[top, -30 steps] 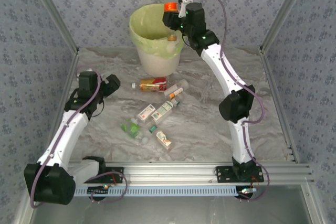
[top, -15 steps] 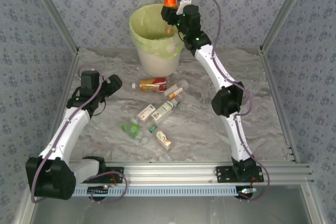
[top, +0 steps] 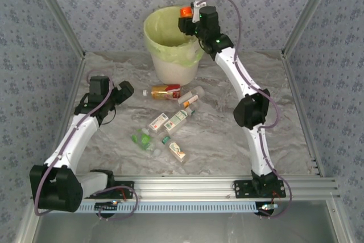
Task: Put the plastic bottles in the bin
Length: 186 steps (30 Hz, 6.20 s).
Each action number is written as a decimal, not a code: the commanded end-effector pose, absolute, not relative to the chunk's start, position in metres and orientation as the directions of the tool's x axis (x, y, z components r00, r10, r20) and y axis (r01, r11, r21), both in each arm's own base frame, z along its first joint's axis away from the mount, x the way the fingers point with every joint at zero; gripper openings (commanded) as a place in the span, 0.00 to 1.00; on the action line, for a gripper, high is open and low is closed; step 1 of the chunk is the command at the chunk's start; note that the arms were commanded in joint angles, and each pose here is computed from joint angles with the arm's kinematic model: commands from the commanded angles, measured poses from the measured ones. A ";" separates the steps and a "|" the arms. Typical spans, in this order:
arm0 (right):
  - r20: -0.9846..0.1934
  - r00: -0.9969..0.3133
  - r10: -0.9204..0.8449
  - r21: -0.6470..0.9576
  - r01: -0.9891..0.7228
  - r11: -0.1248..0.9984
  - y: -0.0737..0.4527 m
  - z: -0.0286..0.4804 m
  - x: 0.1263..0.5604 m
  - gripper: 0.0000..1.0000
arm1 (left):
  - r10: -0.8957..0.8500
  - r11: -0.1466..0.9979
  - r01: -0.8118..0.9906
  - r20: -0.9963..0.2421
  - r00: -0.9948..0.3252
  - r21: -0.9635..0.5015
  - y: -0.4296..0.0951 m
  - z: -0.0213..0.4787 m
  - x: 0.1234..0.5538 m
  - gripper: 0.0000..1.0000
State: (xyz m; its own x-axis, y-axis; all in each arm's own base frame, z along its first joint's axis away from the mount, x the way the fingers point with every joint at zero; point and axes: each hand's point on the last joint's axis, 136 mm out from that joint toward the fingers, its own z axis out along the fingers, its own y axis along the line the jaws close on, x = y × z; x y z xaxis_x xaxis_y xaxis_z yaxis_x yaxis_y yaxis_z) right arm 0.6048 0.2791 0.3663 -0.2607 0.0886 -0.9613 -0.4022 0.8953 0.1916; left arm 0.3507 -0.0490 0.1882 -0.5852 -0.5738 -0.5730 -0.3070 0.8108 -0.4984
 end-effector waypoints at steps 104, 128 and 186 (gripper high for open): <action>-0.927 -0.316 0.203 0.263 -0.161 0.951 0.125 0.329 0.354 1.00 | -0.547 0.837 -0.056 -0.824 -0.149 -0.545 -0.093 0.426 0.430 0.39; -0.921 -0.313 0.234 0.287 -0.134 0.949 0.112 0.339 0.333 1.00 | -0.354 0.872 0.241 -0.888 -0.294 -0.427 -0.230 0.446 0.564 0.41; -0.301 -0.575 0.761 0.591 0.514 0.622 0.182 0.104 0.343 0.98 | -0.437 0.868 0.025 -0.785 -0.440 -0.497 -0.121 0.331 0.382 1.00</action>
